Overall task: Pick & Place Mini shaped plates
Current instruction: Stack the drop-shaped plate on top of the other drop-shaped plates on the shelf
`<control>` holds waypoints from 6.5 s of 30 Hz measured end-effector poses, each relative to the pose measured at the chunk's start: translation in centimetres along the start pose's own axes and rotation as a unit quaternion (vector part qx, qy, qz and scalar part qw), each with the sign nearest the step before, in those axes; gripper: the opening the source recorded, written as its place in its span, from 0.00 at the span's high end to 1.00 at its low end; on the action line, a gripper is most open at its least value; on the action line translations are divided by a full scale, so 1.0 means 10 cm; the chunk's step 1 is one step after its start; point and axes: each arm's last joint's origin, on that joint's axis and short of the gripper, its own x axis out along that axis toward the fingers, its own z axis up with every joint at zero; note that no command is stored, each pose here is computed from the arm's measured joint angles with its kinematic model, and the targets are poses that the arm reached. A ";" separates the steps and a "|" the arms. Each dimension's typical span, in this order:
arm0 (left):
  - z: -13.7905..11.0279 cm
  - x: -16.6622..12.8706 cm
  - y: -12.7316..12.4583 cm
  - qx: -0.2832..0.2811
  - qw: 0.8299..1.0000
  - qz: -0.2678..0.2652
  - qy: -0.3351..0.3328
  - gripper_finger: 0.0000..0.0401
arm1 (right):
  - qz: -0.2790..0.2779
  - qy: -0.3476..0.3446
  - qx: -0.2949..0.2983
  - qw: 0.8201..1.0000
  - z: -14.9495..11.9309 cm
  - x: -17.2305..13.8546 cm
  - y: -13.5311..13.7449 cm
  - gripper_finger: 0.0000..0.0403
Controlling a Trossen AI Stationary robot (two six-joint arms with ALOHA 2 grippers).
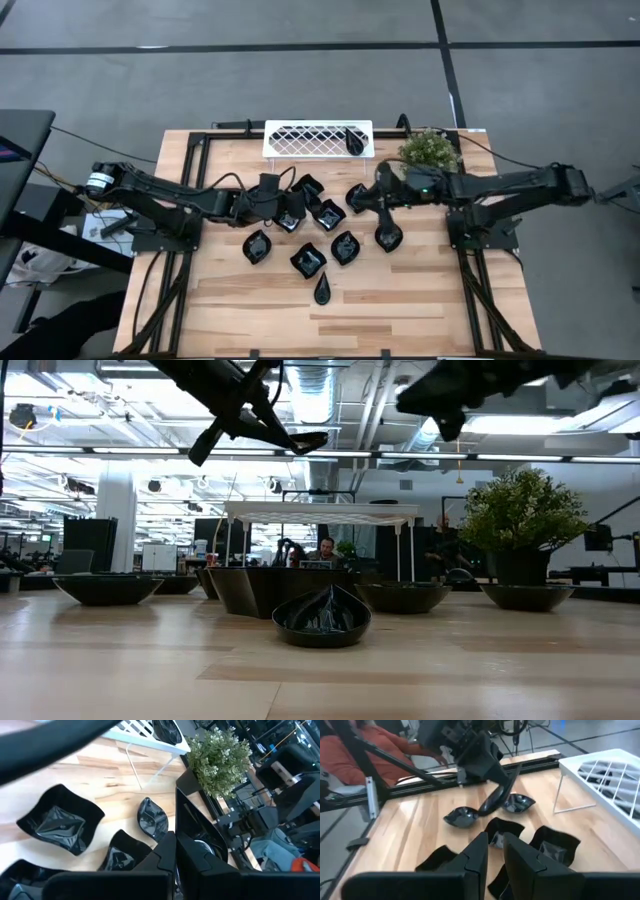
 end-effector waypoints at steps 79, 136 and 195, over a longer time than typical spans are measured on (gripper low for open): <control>0.15 0.06 -0.01 0.083 0.995 0.005 -0.061 0.99 | -0.127 0.105 -0.048 0.985 0.66 1.17 -0.10 0.88; 0.21 -0.21 0.19 0.142 0.988 0.045 -0.043 0.48 | -0.227 0.173 -0.050 0.957 0.95 0.93 -0.44 1.00; 0.14 -0.17 0.31 0.114 0.989 0.054 -0.072 0.49 | -0.249 0.204 0.158 0.933 0.60 0.46 -2.01 1.00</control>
